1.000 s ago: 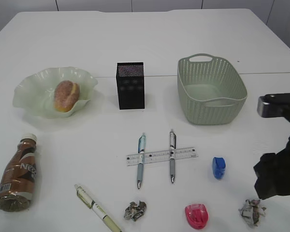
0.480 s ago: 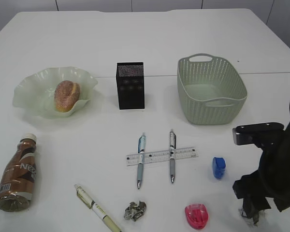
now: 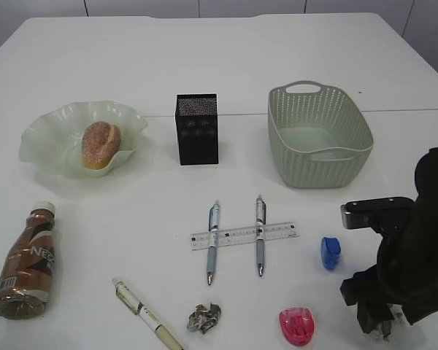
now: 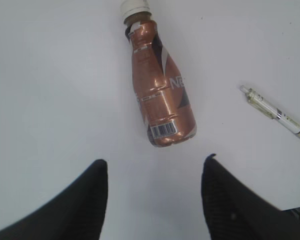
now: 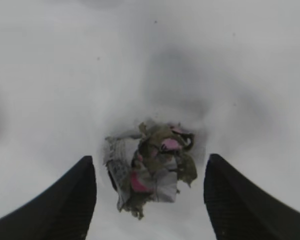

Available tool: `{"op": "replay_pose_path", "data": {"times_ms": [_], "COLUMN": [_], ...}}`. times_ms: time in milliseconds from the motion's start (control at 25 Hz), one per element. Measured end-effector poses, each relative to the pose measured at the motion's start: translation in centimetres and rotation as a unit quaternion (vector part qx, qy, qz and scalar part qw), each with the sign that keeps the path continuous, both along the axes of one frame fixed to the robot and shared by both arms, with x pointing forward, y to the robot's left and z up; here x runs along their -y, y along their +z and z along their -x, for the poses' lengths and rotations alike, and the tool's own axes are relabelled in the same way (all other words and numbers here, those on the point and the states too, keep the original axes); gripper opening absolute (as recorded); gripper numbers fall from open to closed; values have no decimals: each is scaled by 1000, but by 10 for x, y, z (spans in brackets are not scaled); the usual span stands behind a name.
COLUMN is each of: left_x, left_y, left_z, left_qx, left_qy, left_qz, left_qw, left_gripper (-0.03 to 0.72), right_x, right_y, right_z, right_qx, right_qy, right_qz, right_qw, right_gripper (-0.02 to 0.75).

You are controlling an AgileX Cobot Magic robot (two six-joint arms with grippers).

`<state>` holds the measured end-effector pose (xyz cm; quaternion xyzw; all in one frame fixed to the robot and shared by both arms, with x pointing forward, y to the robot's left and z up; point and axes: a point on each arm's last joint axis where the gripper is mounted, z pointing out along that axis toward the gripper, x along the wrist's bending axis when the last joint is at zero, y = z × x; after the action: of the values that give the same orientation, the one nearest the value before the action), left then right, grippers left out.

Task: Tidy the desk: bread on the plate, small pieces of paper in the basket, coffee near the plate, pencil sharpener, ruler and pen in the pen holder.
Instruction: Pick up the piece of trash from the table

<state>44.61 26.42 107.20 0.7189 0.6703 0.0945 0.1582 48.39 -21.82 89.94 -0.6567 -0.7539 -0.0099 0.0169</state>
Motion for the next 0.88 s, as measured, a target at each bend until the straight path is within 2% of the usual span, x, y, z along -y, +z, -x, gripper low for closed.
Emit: {"op": "replay_pose_path", "data": {"times_ms": [240,480,720,880], "left_x": [0,0,1,2], "left_y": [0,0,1,1], "left_z": [0,0,-1,-2], "left_qx": [1,3,7,9], "left_qy": [0,0,1,2], "left_qz": [0,1,4,11], "left_qw": [1000,1000,1000,1000], "left_gripper": [433,433,433,433], "right_x": [-1,-1,-1,-1], "right_y": [-2,-2,-2,-2], "right_z": [-3,-3,-2,-2], "right_qx": [11,13,8,4], "right_qy": [-3,-4,-4,-4], "right_qz": [-4,-5,-4,-3], "right_qw": [1000,1000,1000,1000], "right_gripper": [489,392,365,254]}}
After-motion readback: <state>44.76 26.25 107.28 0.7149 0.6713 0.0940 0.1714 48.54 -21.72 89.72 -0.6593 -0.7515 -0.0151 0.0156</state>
